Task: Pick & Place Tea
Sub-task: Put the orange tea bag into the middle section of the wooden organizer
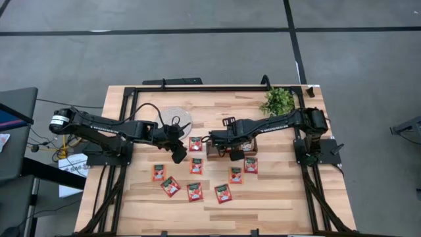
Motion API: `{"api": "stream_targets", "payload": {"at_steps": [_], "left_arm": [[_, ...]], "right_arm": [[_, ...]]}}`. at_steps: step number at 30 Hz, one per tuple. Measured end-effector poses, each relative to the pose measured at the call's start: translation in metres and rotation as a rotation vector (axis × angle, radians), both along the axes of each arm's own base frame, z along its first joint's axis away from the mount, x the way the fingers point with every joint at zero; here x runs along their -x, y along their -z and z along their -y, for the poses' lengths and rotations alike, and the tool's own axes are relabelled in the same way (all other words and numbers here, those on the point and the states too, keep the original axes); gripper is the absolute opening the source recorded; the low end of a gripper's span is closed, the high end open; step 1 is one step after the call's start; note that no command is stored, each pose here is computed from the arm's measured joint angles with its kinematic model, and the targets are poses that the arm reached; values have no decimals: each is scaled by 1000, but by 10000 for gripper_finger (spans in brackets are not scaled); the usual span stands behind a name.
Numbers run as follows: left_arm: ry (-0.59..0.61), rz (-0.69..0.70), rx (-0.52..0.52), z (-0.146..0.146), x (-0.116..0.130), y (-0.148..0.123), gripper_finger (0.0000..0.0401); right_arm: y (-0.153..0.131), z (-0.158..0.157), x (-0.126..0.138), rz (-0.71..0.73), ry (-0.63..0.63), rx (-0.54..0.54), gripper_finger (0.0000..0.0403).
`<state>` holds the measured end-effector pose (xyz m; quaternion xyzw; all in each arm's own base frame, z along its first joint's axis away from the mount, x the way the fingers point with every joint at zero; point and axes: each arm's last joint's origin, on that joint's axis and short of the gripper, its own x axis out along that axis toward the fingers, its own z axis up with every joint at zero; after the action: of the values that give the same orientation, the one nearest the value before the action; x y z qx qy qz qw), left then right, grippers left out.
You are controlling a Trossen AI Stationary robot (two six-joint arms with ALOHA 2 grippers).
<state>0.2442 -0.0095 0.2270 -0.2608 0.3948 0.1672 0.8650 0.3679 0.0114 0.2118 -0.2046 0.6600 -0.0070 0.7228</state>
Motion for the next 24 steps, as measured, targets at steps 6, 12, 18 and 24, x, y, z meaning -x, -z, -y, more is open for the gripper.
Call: {"api": "stream_targets", "payload": {"at_steps": [6, 12, 18, 24], "left_arm": [[0, 0, 0, 0, 0, 0, 161], [0, 0, 0, 0, 0, 0, 161], [0, 0, 0, 0, 0, 0, 161], [0, 0, 0, 0, 0, 0, 161]], "right_arm": [[0, 1, 0, -5, -11, 2, 61], [-1, 2, 2, -18, -2, 20, 88], [-23, -8, 5, -35, 17, 19, 83], [-42, -37, 7, -53, -43, -188, 82]]}}
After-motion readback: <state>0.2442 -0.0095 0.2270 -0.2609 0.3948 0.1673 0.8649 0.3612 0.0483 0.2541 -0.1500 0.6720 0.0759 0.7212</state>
